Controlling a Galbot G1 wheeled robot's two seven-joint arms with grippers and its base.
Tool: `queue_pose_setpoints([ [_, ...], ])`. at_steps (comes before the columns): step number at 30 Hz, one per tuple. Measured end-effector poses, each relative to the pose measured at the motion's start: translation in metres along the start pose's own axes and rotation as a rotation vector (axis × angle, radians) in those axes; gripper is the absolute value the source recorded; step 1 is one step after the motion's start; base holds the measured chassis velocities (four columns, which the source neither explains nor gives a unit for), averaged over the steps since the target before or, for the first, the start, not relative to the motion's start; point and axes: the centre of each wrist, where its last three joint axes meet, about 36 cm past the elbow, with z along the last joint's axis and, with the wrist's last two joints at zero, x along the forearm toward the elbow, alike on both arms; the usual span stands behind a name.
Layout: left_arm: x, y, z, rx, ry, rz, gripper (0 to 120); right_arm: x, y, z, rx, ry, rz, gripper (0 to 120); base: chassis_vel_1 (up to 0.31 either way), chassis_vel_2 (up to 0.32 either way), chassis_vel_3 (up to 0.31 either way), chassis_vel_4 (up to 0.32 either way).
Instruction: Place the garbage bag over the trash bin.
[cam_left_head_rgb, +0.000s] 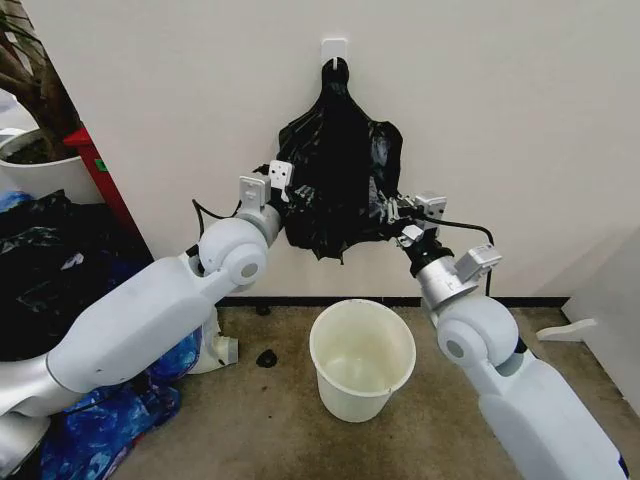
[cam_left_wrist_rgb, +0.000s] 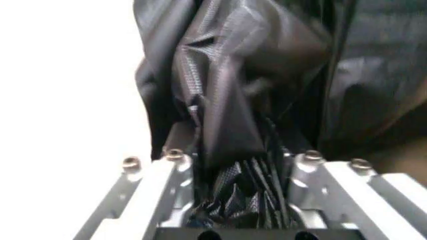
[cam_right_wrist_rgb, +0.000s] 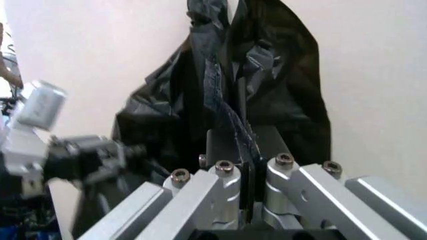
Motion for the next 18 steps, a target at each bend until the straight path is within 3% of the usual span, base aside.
queue_pose_setpoints([
  [8,0.023,0.016,-0.017,0.075,-0.037,0.019,0,0.006,-0.009,-0.003,-0.007,-0.004,0.017,0,0.000,0.000,0.000,0.000],
  [12,0.036,0.021,-0.018,0.104,-0.036,0.036,0,0.010,-0.011,-0.012,-0.015,-0.019,0.016,0,0.000,0.000,0.000,0.000],
  [14,0.058,0.025,-0.017,0.145,-0.023,0.075,0,0.017,-0.012,-0.026,-0.020,-0.037,0.006,0,0.000,0.000,0.000,0.000],
  [18,0.077,0.027,-0.015,0.186,-0.024,0.125,0,0.026,-0.011,-0.041,-0.024,-0.050,-0.005,0,0.000,0.000,0.000,0.000],
])
